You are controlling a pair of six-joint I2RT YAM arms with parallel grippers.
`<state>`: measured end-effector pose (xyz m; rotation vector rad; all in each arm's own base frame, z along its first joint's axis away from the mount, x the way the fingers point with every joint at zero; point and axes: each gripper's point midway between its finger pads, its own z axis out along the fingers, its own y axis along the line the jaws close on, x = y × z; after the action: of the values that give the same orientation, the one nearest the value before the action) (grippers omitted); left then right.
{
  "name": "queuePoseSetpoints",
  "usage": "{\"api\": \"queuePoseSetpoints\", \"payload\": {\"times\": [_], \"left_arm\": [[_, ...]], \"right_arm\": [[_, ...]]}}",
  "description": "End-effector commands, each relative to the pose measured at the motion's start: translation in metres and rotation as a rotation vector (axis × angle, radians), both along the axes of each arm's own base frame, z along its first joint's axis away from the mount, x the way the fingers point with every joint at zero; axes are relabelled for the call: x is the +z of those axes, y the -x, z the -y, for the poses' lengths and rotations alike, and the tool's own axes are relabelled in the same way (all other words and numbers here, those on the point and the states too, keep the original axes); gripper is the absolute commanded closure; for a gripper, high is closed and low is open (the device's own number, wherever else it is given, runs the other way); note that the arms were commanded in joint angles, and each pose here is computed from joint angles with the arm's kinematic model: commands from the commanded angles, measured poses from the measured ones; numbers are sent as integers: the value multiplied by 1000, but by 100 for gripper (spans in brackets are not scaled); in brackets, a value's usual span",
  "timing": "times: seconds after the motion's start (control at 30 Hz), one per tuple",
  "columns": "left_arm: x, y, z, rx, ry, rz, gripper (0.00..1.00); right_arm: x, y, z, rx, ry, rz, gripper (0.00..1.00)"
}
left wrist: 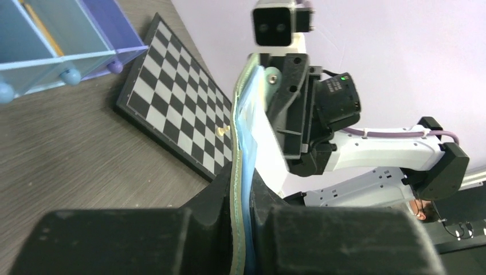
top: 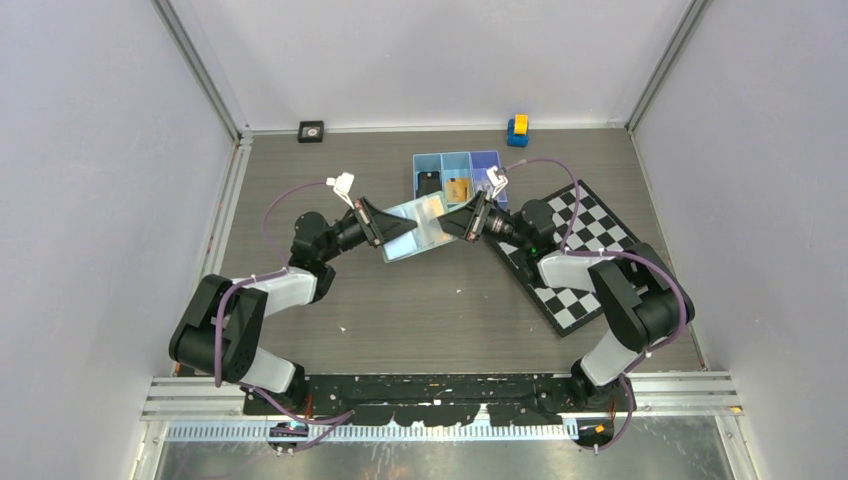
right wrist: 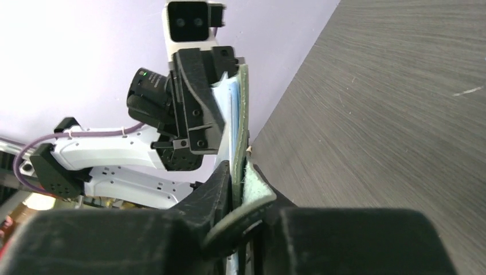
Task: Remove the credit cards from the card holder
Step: Remove the credit card from the card holder.
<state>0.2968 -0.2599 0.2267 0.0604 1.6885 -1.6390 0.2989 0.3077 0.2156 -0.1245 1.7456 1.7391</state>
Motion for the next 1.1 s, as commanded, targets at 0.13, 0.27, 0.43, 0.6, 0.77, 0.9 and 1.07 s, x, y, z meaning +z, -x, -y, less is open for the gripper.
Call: {"api": "queuePoseSetpoints", "payload": {"times": [0.13,0.27,0.43,0.6,0.77,0.9,1.07], "left_arm": [[-9,-14,-9,93,-96,-35,55],[-14,-15,-11,113,-140,-49,41],[-18,-16,-4,82,-142,-66,35],[-21,-16,-1,69,-140,-79,29],[-22,-15,0,65,-140,-79,22],[-24,-15,2,57,-143,-86,22],[-27,-16,5,46,-147,-95,34]], "right_arm": [[4,8,-7,-2,99,101,97],[-18,2,-1,-144,368,139,99],[-25,-3,4,-258,505,190,100],[-34,1,-8,-256,599,226,100],[-44,9,-21,-271,740,298,99],[-45,11,-26,-285,783,333,99],[-45,16,-32,-270,785,350,99]]}}
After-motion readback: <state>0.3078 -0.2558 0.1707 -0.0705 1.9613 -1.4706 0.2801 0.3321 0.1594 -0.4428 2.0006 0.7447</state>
